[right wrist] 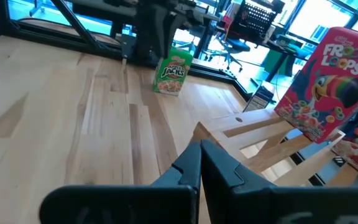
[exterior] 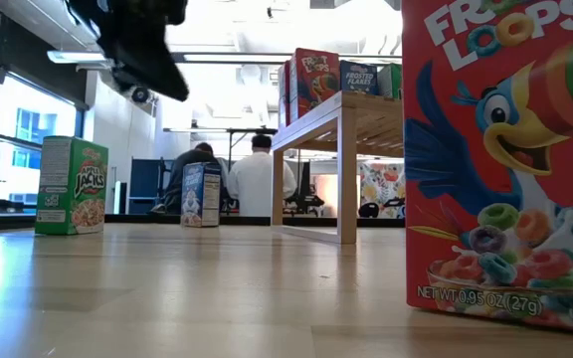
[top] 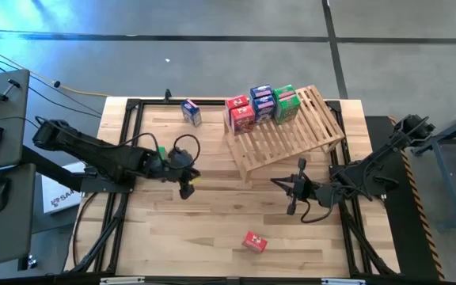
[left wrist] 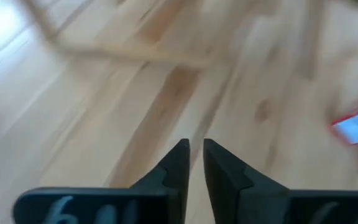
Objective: Stack cereal on shelf
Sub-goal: Put the green cereal box on the shelf aligned with the other green cereal boxes
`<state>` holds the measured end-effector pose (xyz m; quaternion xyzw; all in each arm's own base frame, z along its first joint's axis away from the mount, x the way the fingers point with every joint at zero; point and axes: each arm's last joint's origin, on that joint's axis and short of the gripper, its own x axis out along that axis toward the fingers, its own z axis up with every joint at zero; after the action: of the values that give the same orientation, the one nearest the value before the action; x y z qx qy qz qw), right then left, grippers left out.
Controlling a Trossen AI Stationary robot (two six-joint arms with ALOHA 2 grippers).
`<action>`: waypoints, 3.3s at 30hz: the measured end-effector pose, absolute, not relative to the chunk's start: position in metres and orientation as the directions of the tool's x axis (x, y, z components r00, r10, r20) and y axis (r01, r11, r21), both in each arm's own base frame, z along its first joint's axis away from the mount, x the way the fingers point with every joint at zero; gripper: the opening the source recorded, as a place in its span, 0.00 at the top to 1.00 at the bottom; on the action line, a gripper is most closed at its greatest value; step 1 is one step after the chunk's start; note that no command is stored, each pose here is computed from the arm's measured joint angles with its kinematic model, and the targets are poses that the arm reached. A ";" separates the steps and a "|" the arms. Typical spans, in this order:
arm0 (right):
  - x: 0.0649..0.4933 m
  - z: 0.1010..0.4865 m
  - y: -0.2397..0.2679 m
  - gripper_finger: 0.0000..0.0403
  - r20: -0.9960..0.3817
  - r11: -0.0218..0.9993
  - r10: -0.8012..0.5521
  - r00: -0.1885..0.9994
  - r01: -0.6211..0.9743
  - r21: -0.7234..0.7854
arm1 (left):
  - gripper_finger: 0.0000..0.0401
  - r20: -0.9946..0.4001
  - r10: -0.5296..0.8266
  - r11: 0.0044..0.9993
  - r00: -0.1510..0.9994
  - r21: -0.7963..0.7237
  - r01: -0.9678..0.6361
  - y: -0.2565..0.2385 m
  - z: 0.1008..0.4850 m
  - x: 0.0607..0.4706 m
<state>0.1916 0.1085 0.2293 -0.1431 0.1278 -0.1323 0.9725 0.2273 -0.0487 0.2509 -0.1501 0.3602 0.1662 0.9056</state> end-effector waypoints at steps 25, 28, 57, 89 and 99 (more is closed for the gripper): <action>0.191 0.228 0.109 1.00 -0.222 0.928 -0.284 0.933 0.210 -0.308 | 0.31 -0.906 0.399 0.519 0.138 0.100 -0.849 -0.043 0.263 0.167; 0.191 0.228 0.109 1.00 -0.222 0.928 -0.284 0.933 0.209 -0.308 | 0.30 -0.911 0.401 0.491 0.098 0.124 -0.862 -0.040 0.252 0.164; 0.191 0.228 0.109 1.00 -0.223 0.929 -0.282 0.933 0.207 -0.307 | 0.43 -0.873 0.478 0.562 0.095 0.221 -0.797 -0.027 0.212 0.163; 0.259 0.192 0.160 0.45 -0.312 0.979 -0.043 0.949 -0.023 -0.205 | 0.55 -0.778 0.038 0.990 0.627 -0.058 -0.132 -0.119 0.201 0.263; 0.312 0.198 0.161 0.33 -0.340 0.985 0.012 0.940 -0.070 -0.158 | 0.55 -0.766 -0.029 1.000 0.643 -0.020 0.021 -0.126 0.195 0.269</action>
<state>0.3116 0.1611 0.1981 -0.0839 0.1713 0.0209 0.9814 0.2688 -0.1258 0.1954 -0.0046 0.4225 -0.0139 0.9063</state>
